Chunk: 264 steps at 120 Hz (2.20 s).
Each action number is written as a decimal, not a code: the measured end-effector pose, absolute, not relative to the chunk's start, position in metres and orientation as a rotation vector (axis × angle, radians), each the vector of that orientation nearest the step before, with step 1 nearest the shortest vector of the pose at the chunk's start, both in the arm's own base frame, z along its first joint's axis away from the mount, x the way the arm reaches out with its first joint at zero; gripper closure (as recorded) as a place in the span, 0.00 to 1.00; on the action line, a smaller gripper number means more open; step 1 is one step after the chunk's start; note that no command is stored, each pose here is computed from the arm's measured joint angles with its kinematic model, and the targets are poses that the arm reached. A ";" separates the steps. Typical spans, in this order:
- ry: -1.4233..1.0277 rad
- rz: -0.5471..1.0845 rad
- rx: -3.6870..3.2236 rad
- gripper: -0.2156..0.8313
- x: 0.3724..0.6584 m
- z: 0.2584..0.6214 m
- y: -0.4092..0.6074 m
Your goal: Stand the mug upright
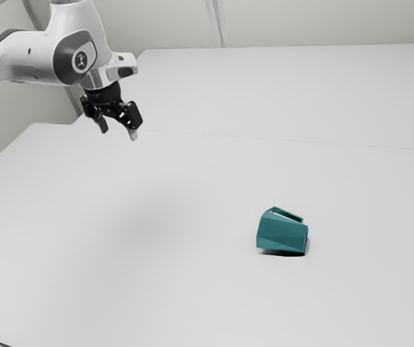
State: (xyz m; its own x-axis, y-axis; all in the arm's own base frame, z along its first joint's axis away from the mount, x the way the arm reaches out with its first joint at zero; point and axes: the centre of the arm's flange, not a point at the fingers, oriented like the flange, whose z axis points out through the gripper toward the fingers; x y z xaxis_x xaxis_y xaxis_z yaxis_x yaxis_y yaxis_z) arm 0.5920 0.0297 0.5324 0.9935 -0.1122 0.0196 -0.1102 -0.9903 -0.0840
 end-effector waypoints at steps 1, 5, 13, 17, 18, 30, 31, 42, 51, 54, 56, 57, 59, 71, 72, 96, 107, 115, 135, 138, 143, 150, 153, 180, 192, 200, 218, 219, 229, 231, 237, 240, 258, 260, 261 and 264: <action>0.171 -0.037 -3.054 0.21 0.592 0.532 0.030; 0.172 -0.039 -3.055 0.21 0.592 0.532 0.030; 0.175 -0.039 -3.065 0.21 0.590 0.529 0.028; 0.180 -0.034 -3.080 0.21 0.587 0.524 0.025; 0.181 -0.034 -3.086 0.21 0.586 0.523 0.023; 0.168 -0.033 -3.200 0.21 0.572 0.501 0.006; 0.166 -0.034 -3.209 0.21 0.571 0.499 0.005; 0.135 -0.041 -3.312 0.21 0.560 0.485 -0.010; 0.103 -0.034 -3.385 0.21 0.550 0.470 -0.020; 0.093 -0.034 -3.409 0.21 0.548 0.467 -0.024; 0.086 -0.034 -3.425 0.21 0.547 0.465 -0.026; 0.081 -0.031 -3.435 0.21 0.547 0.463 -0.027; 0.072 -0.026 -3.452 0.21 0.546 0.459 -0.030; 0.018 0.015 -3.559 0.21 0.540 0.438 -0.044; 0.015 0.018 -3.566 0.21 0.539 0.436 -0.045; -0.021 0.063 -3.730 0.21 0.540 0.407 -0.074; 0.001 0.075 -3.787 0.21 0.541 0.398 -0.090; 0.039 0.091 -3.821 0.21 0.538 0.391 -0.105; 0.104 0.164 -3.883 0.21 0.527 0.367 -0.136; 0.104 0.169 -3.893 0.21 0.527 0.363 -0.139; 0.107 0.176 -3.907 0.21 0.527 0.358 -0.142; 0.107 0.184 -3.925 0.21 0.527 0.350 -0.146; 0.106 0.187 -3.933 0.21 0.528 0.347 -0.148; 0.145 0.193 -3.972 0.21 0.527 0.320 -0.165; 0.195 0.153 -3.986 0.21 0.533 0.317 -0.172; 0.239 0.132 -3.988 0.21 0.538 0.314 -0.179; 0.320 0.094 -3.979 0.21 0.557 0.301 -0.188; 0.325 0.091 -3.978 0.21 0.558 0.300 -0.188; 0.380 0.065 -3.970 0.21 0.566 0.297 -0.192; 0.391 0.064 -3.968 0.21 0.567 0.296 -0.194; 0.414 0.062 -3.965 0.21 0.568 0.294 -0.196; 0.423 0.060 -3.963 0.21 0.568 0.292 -0.196; 0.493 0.034 -3.952 0.21 0.577 0.288 -0.205; 0.501 0.031 -3.951 0.21 0.578 0.288 -0.206; 0.505 0.031 -3.950 0.21 0.578 0.287 -0.206; 0.515 0.028 -3.948 0.21 0.579 0.287 -0.208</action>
